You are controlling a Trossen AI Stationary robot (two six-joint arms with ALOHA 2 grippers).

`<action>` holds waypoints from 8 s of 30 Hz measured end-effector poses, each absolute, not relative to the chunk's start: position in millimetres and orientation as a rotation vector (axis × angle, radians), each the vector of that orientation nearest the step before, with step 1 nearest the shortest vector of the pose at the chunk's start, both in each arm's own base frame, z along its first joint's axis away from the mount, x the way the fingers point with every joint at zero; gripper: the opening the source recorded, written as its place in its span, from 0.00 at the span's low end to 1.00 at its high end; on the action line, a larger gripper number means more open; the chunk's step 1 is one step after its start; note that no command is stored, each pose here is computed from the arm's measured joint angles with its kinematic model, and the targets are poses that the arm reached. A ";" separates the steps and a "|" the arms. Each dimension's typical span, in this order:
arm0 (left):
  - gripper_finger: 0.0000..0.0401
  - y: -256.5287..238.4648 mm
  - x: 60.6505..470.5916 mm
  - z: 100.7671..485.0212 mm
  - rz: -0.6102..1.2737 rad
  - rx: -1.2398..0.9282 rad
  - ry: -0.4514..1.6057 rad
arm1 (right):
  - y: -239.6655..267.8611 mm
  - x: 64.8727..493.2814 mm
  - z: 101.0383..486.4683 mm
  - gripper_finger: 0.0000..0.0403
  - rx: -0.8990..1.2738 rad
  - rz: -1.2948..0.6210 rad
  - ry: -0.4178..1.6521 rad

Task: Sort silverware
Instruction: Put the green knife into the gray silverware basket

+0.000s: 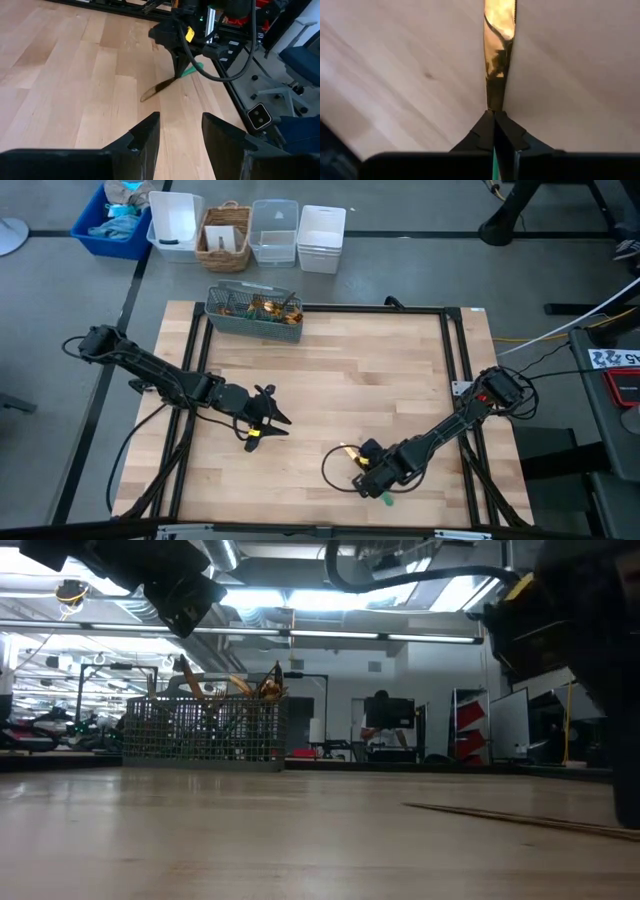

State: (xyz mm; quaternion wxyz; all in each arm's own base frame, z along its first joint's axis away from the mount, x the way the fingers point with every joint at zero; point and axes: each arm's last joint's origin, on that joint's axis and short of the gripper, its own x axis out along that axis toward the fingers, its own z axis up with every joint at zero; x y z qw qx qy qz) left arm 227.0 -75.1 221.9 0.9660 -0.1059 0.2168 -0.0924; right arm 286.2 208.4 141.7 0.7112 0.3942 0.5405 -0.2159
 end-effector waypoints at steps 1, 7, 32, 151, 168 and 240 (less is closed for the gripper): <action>0.35 -75.1 227.0 221.9 -0.187 -0.214 0.439 | 208.2 286.1 144.2 0.02 0.855 -0.487 1.205; 0.35 -75.1 227.0 221.9 -0.187 -0.214 0.439 | 213.0 286.4 177.7 0.02 0.761 -0.559 1.268; 0.35 -75.1 226.9 221.6 -0.192 -0.188 0.440 | 220.6 298.7 189.2 0.21 0.713 -0.375 1.304; 0.35 -74.8 226.0 218.9 -0.194 -0.157 0.463 | 204.7 321.0 134.3 0.04 0.561 -0.305 1.508; 0.35 -75.0 226.3 219.8 -0.195 -0.161 0.455 | 197.1 320.7 153.3 0.01 0.594 -0.290 1.478; 0.24 -155.0 446.4 101.6 -0.341 0.270 0.738 | 266.1 256.7 176.3 0.34 0.301 -0.183 1.321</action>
